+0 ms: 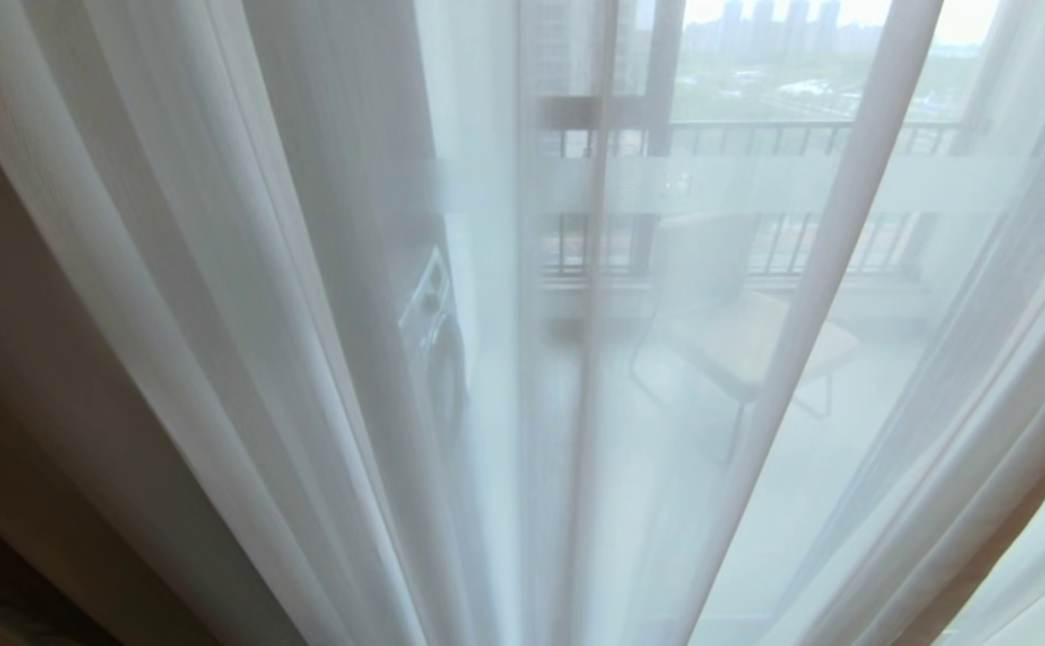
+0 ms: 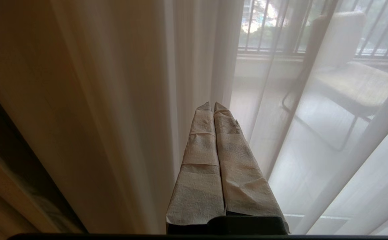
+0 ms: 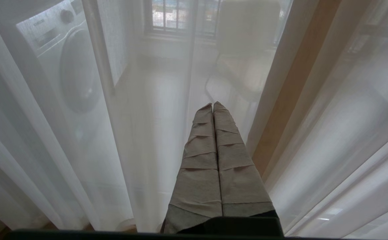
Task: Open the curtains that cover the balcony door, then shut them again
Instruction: Close the outer curtains on both sides
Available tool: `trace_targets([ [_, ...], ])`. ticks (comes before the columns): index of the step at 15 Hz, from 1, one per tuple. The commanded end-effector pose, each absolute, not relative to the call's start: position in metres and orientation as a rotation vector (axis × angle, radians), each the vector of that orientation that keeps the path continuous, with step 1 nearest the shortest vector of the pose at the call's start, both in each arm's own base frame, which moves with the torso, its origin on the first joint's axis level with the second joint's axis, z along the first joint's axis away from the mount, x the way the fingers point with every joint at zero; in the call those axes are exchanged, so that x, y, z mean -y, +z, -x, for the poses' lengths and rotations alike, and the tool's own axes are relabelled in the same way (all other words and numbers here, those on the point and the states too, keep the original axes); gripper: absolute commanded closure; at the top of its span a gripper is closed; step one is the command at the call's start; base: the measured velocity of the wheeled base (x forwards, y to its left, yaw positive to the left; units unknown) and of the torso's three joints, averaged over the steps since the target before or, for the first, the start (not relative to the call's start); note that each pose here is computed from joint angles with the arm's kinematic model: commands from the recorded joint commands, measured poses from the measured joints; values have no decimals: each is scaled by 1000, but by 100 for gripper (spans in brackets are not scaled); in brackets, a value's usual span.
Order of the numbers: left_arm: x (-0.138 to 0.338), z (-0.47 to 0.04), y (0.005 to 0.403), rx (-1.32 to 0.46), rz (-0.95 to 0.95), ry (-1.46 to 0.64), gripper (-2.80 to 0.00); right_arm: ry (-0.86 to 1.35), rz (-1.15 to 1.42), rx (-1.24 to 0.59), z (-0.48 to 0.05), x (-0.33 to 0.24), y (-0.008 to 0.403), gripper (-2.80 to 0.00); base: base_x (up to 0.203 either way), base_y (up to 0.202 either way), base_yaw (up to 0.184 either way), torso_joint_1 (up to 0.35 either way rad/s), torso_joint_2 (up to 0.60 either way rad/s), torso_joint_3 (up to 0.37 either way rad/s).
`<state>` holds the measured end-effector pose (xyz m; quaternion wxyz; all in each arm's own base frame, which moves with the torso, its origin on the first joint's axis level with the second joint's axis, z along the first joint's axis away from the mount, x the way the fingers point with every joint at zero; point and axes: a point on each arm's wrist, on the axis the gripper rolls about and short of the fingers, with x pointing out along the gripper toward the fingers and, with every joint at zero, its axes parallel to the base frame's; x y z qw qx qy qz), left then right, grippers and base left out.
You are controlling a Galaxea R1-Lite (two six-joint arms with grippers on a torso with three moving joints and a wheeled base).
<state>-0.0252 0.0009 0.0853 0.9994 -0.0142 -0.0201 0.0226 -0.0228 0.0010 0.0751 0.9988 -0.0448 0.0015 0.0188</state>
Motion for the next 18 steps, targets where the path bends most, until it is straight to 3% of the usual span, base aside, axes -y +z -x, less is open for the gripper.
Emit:
trace_targets([
  [1, -1, 29, 97, 75, 32, 49, 0, 39, 90, -3, 23, -1, 75, 0, 0, 0, 0, 0, 0, 0],
  [7, -3, 34, 165, 153, 42, 157, 0, 39, 90, -3, 23, -1, 75, 0, 0, 0, 0, 0, 0, 0],
  [13, -12, -7, 244, 76, 51, 578, 0, 39, 90, -3, 23, -1, 75, 0, 0, 0, 0, 0, 0, 0],
  [18, -17, -35, 271, 38, 49, 826, 0, 39, 90, -3, 23, -1, 75, 0, 0, 0, 0, 0, 0, 0],
])
